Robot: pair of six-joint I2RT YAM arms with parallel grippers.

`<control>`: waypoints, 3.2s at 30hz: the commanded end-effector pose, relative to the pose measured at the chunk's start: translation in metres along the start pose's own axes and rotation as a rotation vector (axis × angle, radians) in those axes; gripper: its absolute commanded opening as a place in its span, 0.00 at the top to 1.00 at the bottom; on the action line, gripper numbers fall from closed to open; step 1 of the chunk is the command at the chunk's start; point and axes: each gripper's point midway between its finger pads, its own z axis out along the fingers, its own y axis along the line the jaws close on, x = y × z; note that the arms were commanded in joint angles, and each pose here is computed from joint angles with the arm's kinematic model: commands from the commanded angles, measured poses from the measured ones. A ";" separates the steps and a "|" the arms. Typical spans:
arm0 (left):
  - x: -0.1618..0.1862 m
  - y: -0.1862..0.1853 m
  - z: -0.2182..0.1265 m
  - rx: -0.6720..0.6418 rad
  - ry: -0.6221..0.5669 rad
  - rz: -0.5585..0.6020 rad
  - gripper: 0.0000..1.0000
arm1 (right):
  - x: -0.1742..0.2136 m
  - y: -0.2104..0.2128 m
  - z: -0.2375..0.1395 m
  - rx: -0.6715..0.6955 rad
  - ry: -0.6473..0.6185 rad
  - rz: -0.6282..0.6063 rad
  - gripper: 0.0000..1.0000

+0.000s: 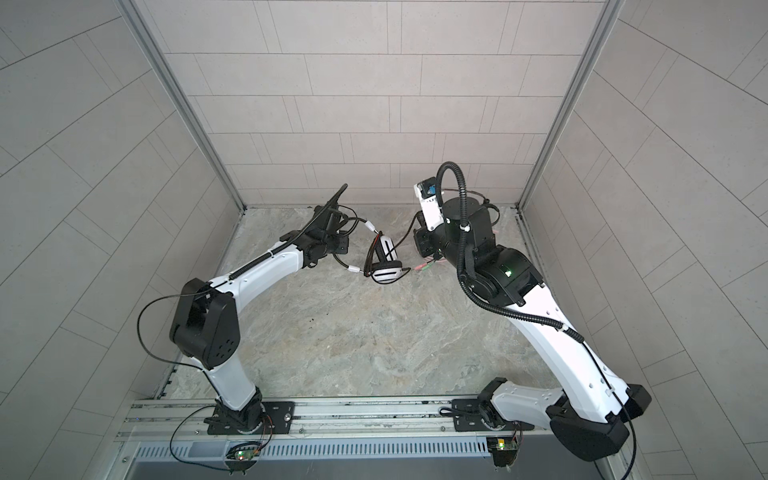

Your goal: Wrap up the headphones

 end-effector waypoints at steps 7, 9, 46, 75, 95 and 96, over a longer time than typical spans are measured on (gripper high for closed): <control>0.023 -0.069 -0.063 0.402 0.097 0.089 1.00 | -0.010 -0.051 0.035 0.080 -0.033 0.069 1.00; 0.032 -0.073 -0.073 0.445 0.124 0.100 1.00 | -0.004 -0.058 0.045 0.086 -0.021 0.086 1.00; -0.030 -0.096 -0.173 0.884 -0.048 -0.085 1.00 | 0.176 -0.014 0.156 -0.189 0.321 0.346 1.00; -0.096 -0.074 -0.217 0.986 -0.276 -0.334 1.00 | 0.241 0.086 0.161 -0.365 0.422 0.410 0.87; -0.086 -0.057 -0.219 0.873 -0.227 -0.308 1.00 | 0.214 0.140 0.194 -0.559 0.309 0.528 0.56; -0.087 -0.058 -0.220 0.877 -0.226 -0.308 1.00 | 0.214 0.140 0.193 -0.563 0.303 0.531 0.55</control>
